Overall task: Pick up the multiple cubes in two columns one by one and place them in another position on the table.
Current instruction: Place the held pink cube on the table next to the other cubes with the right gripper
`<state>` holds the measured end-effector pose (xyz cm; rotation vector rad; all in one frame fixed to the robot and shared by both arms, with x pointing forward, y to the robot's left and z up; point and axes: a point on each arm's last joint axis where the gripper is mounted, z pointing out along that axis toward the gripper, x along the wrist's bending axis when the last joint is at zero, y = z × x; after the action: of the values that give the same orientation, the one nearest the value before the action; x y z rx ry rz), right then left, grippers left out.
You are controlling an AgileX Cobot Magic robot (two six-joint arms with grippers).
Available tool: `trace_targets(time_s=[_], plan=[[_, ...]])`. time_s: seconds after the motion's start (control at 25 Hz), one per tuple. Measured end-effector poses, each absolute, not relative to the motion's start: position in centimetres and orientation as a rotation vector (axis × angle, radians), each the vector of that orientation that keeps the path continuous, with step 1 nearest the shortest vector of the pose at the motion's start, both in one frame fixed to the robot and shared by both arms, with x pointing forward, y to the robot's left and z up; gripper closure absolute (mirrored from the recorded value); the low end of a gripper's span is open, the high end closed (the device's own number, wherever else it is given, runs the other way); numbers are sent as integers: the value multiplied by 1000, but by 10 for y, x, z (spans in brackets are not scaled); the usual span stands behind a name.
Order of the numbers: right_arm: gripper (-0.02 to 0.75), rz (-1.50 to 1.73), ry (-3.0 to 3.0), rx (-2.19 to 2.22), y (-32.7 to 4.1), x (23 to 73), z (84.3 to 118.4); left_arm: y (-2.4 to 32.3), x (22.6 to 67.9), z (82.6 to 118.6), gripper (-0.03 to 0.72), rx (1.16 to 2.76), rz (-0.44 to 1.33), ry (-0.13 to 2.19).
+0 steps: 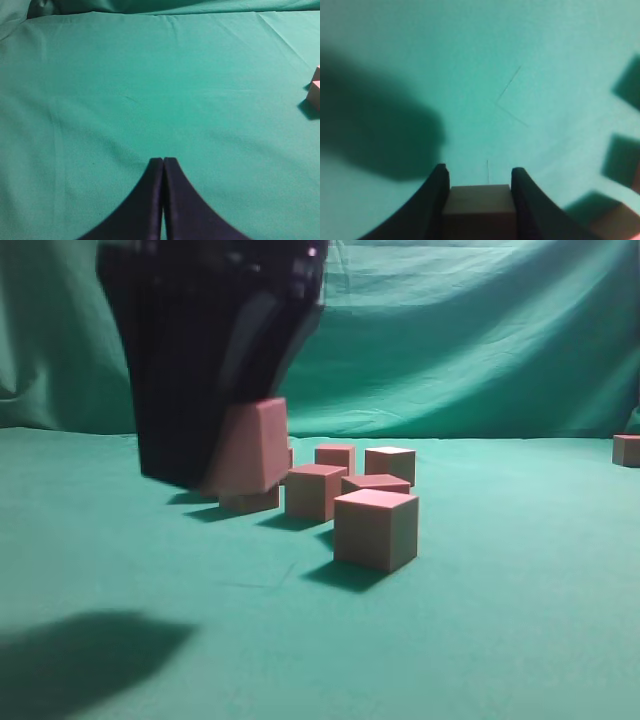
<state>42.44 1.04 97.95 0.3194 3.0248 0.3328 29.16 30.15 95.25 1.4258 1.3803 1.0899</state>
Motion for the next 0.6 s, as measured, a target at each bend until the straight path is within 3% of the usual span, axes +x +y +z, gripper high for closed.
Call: trace_targets(time_s=[0.6], plan=[[470, 265, 3016, 274, 16, 440, 944, 301, 292, 953, 688, 1426, 1090, 1380]])
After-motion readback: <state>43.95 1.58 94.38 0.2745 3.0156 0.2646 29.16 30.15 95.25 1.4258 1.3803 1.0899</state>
